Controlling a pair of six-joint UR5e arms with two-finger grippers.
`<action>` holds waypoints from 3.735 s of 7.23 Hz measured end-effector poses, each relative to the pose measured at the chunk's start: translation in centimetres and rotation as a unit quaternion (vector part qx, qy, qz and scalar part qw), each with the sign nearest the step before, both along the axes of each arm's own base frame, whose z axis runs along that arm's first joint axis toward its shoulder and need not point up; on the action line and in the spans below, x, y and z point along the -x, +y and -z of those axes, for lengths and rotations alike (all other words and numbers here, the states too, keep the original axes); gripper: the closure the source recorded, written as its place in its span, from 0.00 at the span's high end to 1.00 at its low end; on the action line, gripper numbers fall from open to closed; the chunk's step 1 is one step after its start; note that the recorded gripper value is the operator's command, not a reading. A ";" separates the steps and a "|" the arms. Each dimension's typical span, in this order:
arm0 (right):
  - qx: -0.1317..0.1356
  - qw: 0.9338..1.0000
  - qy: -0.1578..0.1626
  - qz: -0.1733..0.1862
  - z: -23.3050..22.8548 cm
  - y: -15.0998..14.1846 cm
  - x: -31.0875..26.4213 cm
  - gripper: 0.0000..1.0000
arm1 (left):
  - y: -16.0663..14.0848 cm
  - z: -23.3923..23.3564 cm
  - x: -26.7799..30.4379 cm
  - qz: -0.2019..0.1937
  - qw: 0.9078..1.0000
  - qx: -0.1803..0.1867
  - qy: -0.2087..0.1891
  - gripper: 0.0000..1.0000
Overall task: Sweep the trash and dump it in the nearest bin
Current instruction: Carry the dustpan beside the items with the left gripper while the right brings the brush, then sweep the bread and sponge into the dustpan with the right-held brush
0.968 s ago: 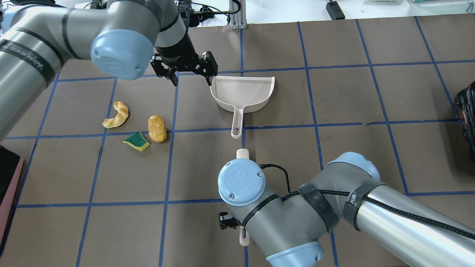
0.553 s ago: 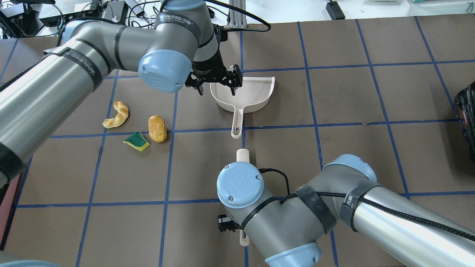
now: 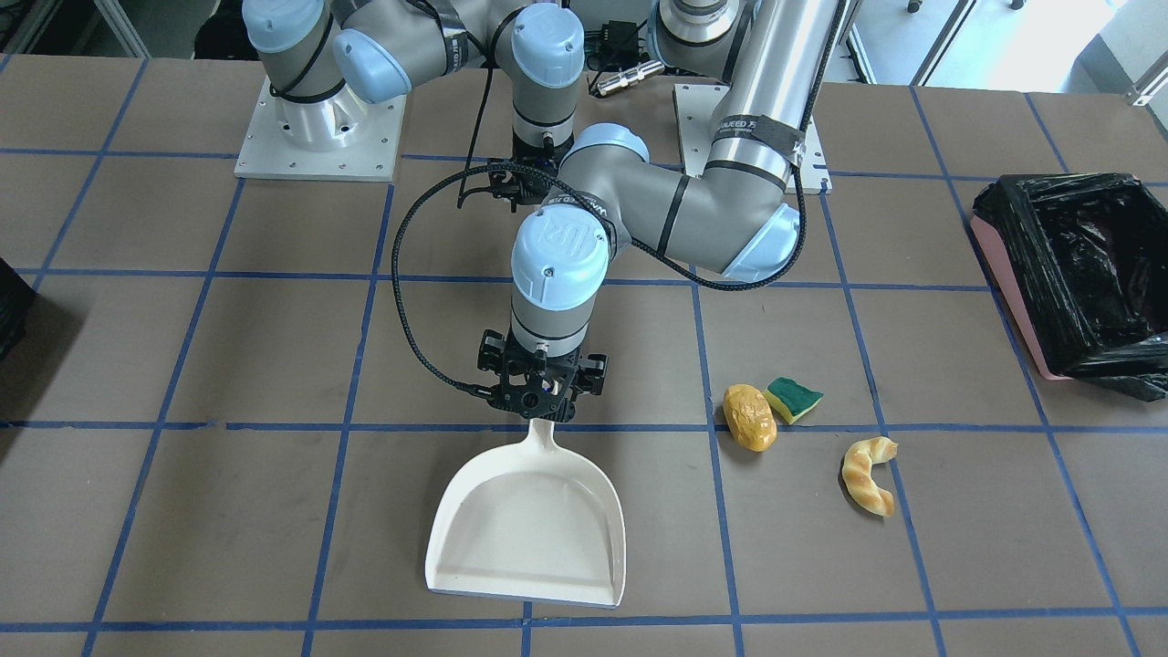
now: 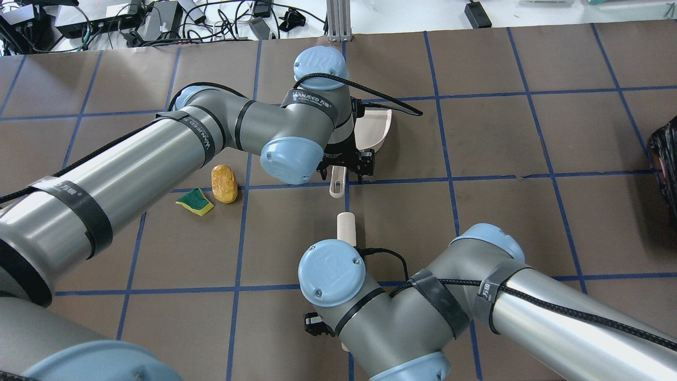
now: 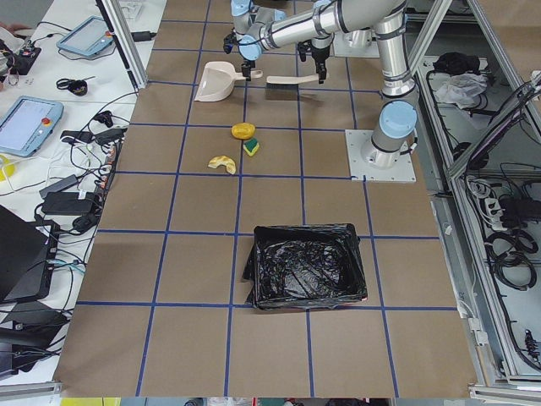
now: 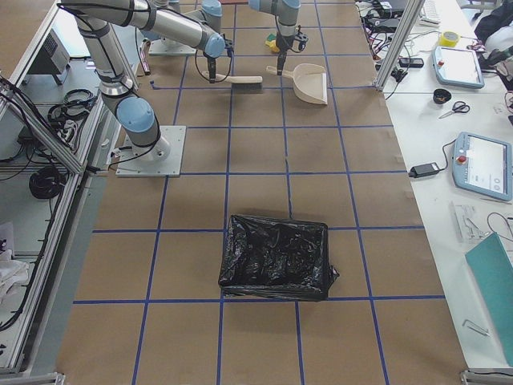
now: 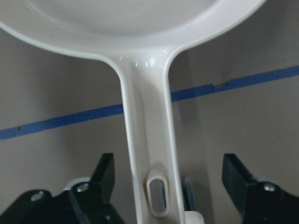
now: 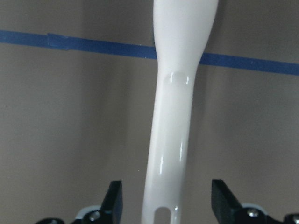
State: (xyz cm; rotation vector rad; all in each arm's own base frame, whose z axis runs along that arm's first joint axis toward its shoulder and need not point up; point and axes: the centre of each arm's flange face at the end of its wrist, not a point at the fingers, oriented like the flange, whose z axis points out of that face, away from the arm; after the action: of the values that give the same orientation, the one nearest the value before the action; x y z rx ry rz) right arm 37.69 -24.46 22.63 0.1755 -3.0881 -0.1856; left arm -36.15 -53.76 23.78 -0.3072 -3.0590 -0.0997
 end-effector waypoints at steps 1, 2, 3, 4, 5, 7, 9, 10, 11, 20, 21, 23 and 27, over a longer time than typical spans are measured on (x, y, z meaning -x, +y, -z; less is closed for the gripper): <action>0.000 1.000 0.000 0.002 0.0 0.0 0.0 0.27 | 0.2 0.0 0.0 0.001 1.000 -0.004 -0.002 0.00; -0.001 1.000 0.000 0.003 0.0 0.0 0.0 0.16 | 0.5 -0.3 -0.1 0.001 1.000 -0.011 -0.006 0.00; 0.000 1.000 0.000 0.007 0.0 0.0 0.0 0.07 | 0.8 -0.7 -0.1 0.002 1.000 -0.017 -0.008 0.00; 0.001 1.000 0.001 0.014 0.0 0.0 -0.1 0.02 | 0.8 -1.1 -0.1 0.002 1.000 -0.019 -0.008 0.00; 0.001 1.000 0.002 0.019 0.0 0.0 -0.1 0.00 | 0.6 -1.7 -0.2 0.004 1.000 -0.015 -0.006 0.00; 0.003 1.000 0.005 0.024 -0.1 -0.1 0.0 0.00 | -1.3 -4.5 -1.5 0.015 1.000 0.002 -0.002 0.00; 0.020 0.999 0.011 0.032 -1.3 -0.6 0.2 0.00 | -4.8 -9.0 -8.1 0.043 0.999 0.010 -0.006 0.00; 0.029 0.998 0.018 0.046 -2.4 -1.3 0.1 0.00 | -5.8 -11.2 -12.4 0.074 0.997 0.021 -0.024 0.00; 0.035 0.997 0.026 0.059 -3.6 -2.2 -0.1 0.00 | -6.3 -13.2 -16.9 0.114 0.992 0.029 -0.043 0.00; 0.029 0.977 0.012 0.210 -8.5 -11.9 -11.8 0.00 | -0.4 -13.8 -65.0 0.515 0.855 -0.032 -0.041 0.00; 0.030 0.974 0.010 0.223 -8.0 -12.2 -14.2 0.00 | -0.8 -12.3 -66.5 0.553 0.831 -0.029 -0.052 0.00; 0.032 0.970 0.010 0.240 -6.3 -12.1 -19.3 0.00 | -2.2 -8.6 -68.2 0.596 0.800 -0.026 -0.066 0.00; 0.024 0.946 0.002 0.323 -3.5 -11.2 -27.3 0.00 | -3.7 -4.2 -69.2 0.615 0.785 -0.031 -0.069 0.00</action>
State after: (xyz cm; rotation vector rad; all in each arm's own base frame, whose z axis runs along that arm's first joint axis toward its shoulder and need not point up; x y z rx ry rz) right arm 64.95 -35.67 26.15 -0.8416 -3.0158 -0.1261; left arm 33.00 -57.51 27.99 -2.2400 -2.3527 -0.2730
